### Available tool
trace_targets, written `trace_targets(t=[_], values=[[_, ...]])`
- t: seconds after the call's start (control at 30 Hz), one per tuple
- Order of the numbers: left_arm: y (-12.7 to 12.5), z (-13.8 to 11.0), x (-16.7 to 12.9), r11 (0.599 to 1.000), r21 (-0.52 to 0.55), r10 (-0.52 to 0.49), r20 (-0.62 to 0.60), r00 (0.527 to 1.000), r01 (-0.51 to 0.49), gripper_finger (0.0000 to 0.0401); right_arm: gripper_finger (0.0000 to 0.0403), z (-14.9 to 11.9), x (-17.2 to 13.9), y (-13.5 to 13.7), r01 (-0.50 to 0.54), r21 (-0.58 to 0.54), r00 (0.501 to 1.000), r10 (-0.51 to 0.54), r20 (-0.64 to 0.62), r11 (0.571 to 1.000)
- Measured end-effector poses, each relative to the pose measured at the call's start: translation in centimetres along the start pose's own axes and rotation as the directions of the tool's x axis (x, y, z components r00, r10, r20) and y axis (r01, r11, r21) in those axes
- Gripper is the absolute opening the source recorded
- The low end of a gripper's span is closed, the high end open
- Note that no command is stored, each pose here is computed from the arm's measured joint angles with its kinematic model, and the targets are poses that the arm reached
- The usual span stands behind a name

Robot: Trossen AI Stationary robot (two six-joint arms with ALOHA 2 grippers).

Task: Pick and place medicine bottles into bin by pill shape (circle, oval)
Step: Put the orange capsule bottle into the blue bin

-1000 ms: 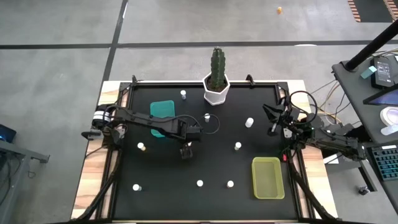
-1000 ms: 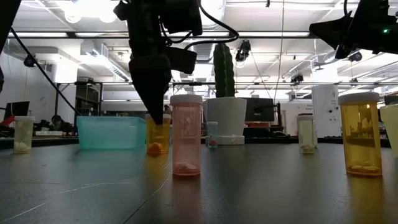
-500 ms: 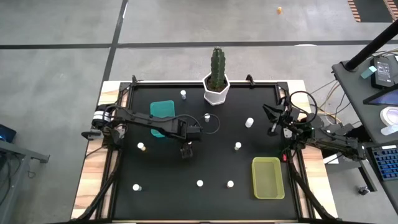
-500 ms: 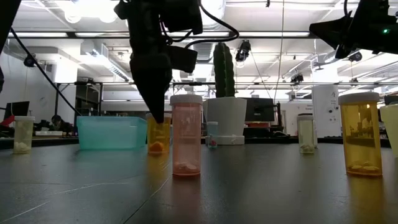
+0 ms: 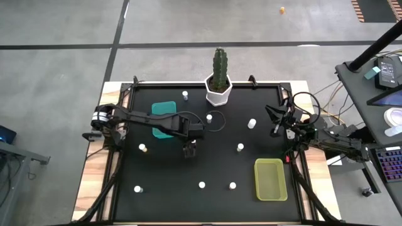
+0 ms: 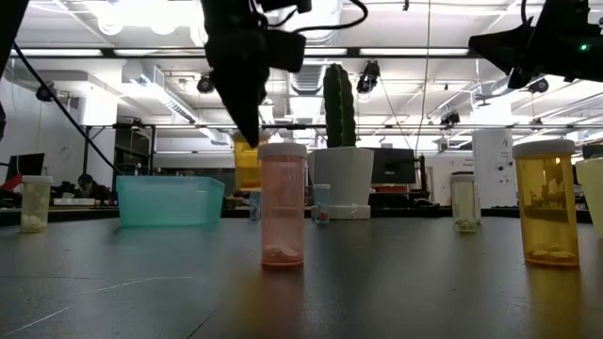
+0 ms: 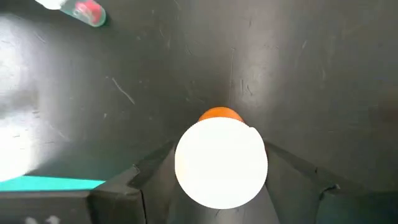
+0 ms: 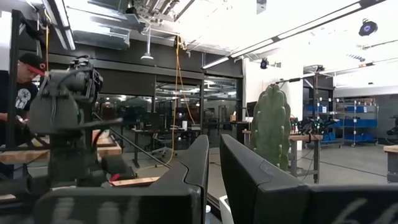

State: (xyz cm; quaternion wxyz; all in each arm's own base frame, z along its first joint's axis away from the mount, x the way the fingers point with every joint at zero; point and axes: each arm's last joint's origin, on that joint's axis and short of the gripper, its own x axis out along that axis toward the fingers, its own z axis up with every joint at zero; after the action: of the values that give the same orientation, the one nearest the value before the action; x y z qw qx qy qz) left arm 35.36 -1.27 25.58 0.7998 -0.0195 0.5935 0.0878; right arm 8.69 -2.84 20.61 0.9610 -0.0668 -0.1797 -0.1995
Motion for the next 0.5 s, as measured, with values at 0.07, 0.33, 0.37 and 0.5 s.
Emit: trace_targets(t=[0.07, 0.33, 0.37, 0.5], values=[[0.2, -0.1, -0.9, 1.0, 0.012, 0.004, -0.006, 1.0, -0.004, 0.02, 0.0034, 0.0, 0.0, 0.0, 0.0, -0.001, 1.0, 0.0, -0.002, 1.0], [2.8, -1.2, -4.4, 0.999, -0.021, 0.031, -0.01, 0.999, -0.032, 0.02, 0.0034, -0.1, 0.0, 0.0, 0.001, -0.003, 1.0, -0.001, -0.005, 1.0], [3.3, -1.5, -5.0, 0.999, -0.035, 0.035, -0.005, 0.999, -0.035, 0.02, 0.0034, -0.1, 0.0, 0.0, 0.0, -0.003, 1.0, 0.0, -0.006, 1.0], [5.7, -2.4, -6.7, 0.993, -0.087, 0.075, -0.001, 0.997, -0.074, 0.02, 0.0034, -0.1, 0.0, 0.0, 0.0, -0.003, 1.0, 0.0, -0.008, 1.0]])
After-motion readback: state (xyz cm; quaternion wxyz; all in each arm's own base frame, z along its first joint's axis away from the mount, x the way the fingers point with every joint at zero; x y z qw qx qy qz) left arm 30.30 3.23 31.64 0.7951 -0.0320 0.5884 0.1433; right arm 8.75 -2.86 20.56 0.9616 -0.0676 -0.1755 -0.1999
